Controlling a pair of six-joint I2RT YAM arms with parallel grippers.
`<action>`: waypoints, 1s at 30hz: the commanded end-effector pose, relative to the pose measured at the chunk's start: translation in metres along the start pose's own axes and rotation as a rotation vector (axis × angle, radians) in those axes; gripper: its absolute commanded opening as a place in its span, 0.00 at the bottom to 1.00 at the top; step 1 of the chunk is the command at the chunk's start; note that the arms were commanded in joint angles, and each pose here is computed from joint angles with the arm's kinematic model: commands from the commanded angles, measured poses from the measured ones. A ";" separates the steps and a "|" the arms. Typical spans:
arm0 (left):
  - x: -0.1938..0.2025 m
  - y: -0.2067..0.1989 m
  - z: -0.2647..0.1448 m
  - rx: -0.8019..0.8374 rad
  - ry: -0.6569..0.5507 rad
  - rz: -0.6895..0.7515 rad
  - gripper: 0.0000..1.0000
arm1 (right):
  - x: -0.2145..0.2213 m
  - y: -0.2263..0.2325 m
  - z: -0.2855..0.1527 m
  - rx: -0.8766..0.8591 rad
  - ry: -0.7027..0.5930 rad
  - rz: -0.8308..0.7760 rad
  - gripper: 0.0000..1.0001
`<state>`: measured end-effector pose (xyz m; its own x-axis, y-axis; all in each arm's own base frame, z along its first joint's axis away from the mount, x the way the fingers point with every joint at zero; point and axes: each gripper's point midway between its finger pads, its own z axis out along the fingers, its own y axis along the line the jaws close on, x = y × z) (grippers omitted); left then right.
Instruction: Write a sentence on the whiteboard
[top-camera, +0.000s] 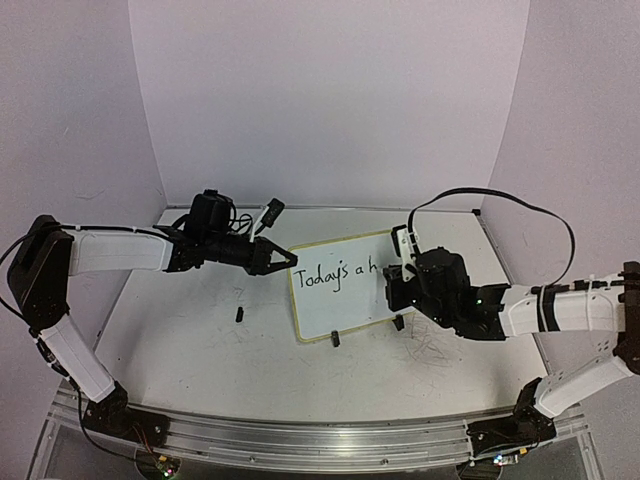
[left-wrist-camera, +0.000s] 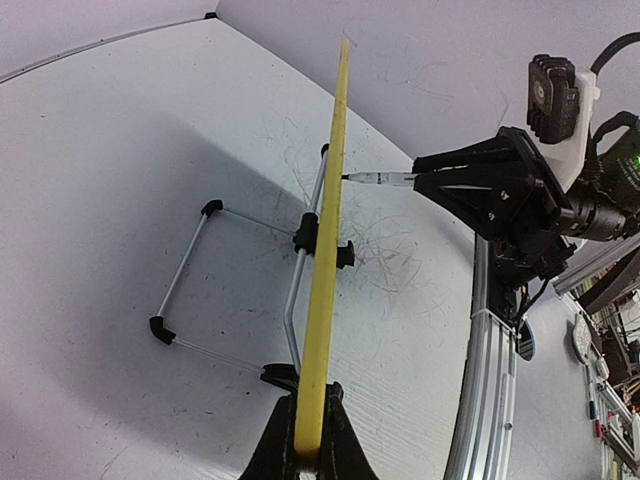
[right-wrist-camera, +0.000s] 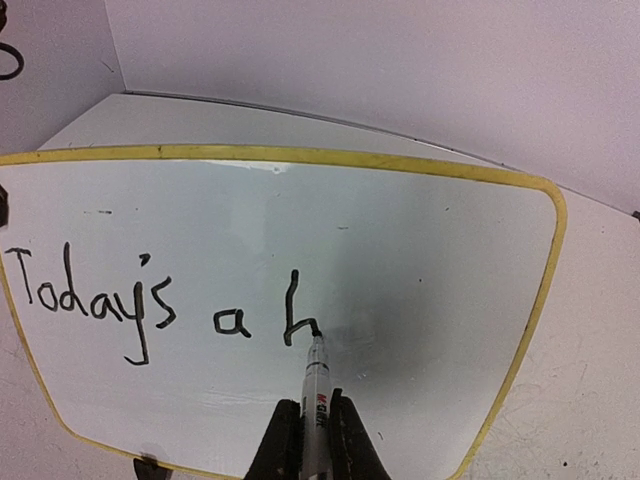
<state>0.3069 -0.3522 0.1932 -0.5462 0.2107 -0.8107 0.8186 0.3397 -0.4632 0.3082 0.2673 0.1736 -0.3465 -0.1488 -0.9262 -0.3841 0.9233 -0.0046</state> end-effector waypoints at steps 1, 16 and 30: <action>-0.029 -0.001 -0.012 -0.050 -0.083 0.090 0.00 | -0.003 -0.003 -0.005 -0.002 -0.007 0.022 0.00; -0.029 -0.002 -0.012 -0.048 -0.083 0.090 0.00 | -0.014 0.010 0.001 -0.050 -0.028 0.027 0.00; -0.029 -0.002 -0.012 -0.049 -0.082 0.091 0.00 | -0.027 0.010 -0.004 -0.058 -0.066 0.044 0.00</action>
<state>0.3068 -0.3522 0.1933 -0.5430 0.2119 -0.8126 0.8208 0.3382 -0.4603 0.3048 0.2742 0.1735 -0.3505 -0.1455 -0.9252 -0.4209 0.9069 0.0169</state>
